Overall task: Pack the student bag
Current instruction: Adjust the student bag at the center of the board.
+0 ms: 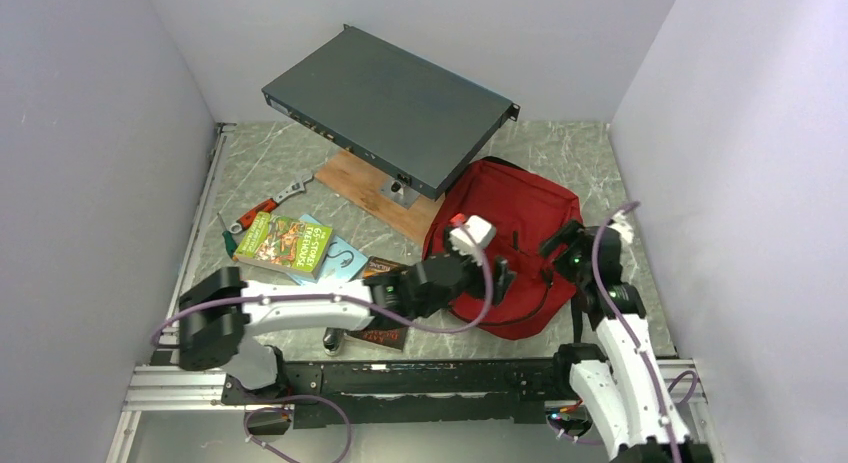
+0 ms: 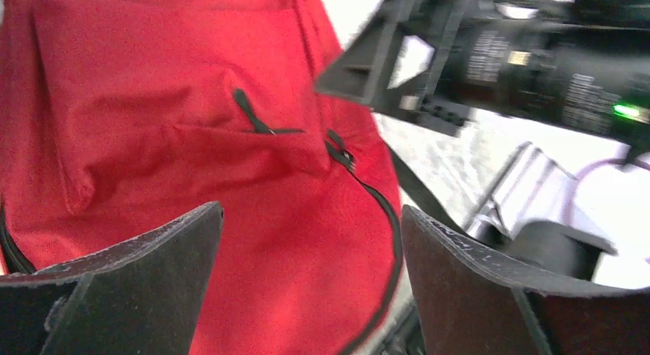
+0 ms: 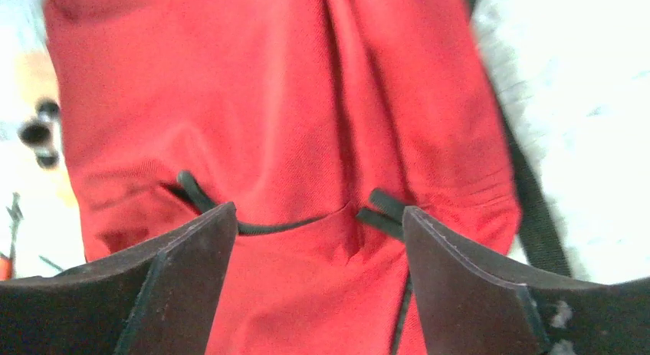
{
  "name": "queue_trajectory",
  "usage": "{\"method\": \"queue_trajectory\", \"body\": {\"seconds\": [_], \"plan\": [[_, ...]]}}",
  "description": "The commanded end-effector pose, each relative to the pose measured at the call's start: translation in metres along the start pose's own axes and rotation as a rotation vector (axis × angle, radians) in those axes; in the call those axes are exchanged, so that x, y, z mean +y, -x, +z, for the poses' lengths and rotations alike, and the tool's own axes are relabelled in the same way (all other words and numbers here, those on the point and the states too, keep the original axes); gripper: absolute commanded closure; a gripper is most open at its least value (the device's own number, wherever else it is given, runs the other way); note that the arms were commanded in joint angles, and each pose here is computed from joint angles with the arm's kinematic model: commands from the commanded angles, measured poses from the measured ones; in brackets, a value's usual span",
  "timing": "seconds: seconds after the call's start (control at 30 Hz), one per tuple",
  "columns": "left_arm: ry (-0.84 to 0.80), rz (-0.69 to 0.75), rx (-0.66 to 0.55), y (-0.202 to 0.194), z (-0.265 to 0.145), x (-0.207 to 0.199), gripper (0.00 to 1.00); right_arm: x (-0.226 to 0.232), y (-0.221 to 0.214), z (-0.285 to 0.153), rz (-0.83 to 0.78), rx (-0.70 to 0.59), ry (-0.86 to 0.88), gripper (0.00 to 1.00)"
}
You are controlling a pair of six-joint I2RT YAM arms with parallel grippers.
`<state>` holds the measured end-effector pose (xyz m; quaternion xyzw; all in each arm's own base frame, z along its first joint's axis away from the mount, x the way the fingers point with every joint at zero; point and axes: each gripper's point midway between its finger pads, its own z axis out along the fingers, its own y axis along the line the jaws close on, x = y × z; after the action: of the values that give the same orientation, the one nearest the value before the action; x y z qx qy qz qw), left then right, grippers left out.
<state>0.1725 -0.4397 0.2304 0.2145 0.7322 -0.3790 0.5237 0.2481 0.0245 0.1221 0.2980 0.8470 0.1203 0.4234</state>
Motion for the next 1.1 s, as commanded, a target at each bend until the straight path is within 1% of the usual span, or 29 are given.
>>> {"method": "queue_trajectory", "body": {"seconds": [0.0,0.07,0.1,0.13,0.23,0.33,0.4,0.47,0.53,0.63,0.83,0.93,1.0,1.07], "plan": [[0.208,0.125,0.054,0.001,0.037,0.019,0.14,-0.010,0.018,-0.005,0.071,-0.083,0.043,0.23],[0.265,0.129,0.087,0.000,0.054,0.022,0.22,-0.001,0.011,-0.002,0.069,-0.061,0.117,0.32],[0.288,0.120,0.114,-0.004,0.062,0.025,0.23,-0.001,0.008,0.001,0.072,-0.049,0.129,0.33],[0.297,0.098,0.129,-0.004,0.069,0.027,0.24,-0.002,0.004,0.003,0.069,-0.039,0.132,0.34],[0.227,0.005,0.173,-0.002,0.089,0.023,0.24,0.000,-0.005,0.007,0.053,-0.017,0.174,0.36],[0.192,-0.098,0.210,-0.009,0.106,0.029,0.25,0.010,-0.019,0.009,0.041,0.012,0.269,0.36],[0.192,-0.161,0.239,-0.016,0.117,0.036,0.28,0.007,-0.025,0.011,0.025,0.018,0.276,0.37],[0.181,-0.202,0.262,-0.021,0.127,0.039,0.35,0.008,-0.029,0.011,0.006,0.021,0.303,0.39],[0.163,-0.206,0.261,-0.024,0.138,0.038,0.40,0.011,-0.028,0.010,0.002,0.010,0.321,0.40],[0.174,-0.205,0.278,-0.036,0.152,0.040,0.46,0.008,-0.026,0.010,0.005,0.002,0.299,0.40],[0.209,-0.190,0.263,-0.045,0.170,0.048,0.54,0.012,-0.031,0.010,-0.006,0.043,0.321,0.40],[0.209,-0.189,0.266,-0.050,0.175,0.049,0.60,0.013,-0.033,0.010,-0.009,0.051,0.331,0.40],[0.201,-0.190,0.273,-0.053,0.176,0.048,0.69,0.012,-0.033,0.011,-0.004,0.050,0.326,0.40],[0.202,-0.185,0.271,-0.051,0.174,0.048,0.82,0.010,-0.033,0.012,-0.001,0.046,0.314,0.40]]}}
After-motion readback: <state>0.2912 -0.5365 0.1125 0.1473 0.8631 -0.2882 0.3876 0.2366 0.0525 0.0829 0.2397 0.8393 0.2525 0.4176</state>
